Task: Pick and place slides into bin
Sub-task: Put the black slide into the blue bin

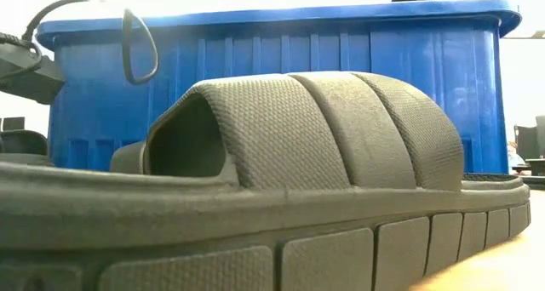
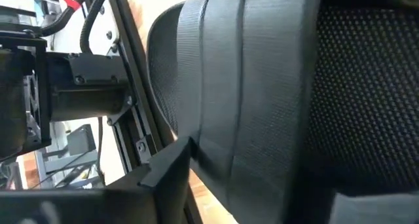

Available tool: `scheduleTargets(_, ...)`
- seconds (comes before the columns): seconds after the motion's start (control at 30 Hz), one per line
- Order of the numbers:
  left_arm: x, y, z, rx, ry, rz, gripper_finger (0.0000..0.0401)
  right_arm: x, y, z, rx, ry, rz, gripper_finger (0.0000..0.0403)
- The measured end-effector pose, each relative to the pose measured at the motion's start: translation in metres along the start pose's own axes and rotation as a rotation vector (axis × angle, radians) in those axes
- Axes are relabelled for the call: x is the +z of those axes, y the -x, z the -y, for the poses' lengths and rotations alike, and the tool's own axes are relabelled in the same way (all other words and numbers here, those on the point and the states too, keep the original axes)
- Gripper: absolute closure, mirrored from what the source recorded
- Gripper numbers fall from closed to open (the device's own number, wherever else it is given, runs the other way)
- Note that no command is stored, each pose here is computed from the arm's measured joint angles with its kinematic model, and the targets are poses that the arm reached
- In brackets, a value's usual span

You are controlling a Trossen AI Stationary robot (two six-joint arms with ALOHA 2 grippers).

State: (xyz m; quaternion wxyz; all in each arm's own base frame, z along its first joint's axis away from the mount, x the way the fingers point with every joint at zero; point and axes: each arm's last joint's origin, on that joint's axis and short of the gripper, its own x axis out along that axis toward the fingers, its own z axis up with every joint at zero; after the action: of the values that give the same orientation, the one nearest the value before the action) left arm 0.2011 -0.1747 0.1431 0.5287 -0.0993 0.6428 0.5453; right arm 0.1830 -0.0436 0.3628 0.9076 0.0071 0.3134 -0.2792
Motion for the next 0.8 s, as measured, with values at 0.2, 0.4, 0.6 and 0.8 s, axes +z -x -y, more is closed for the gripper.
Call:
scheduleTargets(0.2,0.001,0.004,-0.005,-0.024,0.001,-0.005,0.0317,0.000,0.000,0.000,0.000,-0.002,0.000,0.0346)
scheduleTargets(0.4,0.004,0.014,-0.017,-0.103,-0.047,0.004,0.0391,0.000,0.000,0.000,0.002,-0.002,0.001,0.0346)
scheduleTargets(0.6,0.010,0.033,-0.038,-0.254,-0.168,0.014,0.0398,0.000,0.000,0.000,0.002,-0.002,0.000,0.0346)
scheduleTargets(0.8,0.017,0.058,-0.067,-0.509,-0.261,0.053,0.0399,0.000,0.000,0.000,0.002,-0.002,0.000,0.0346)
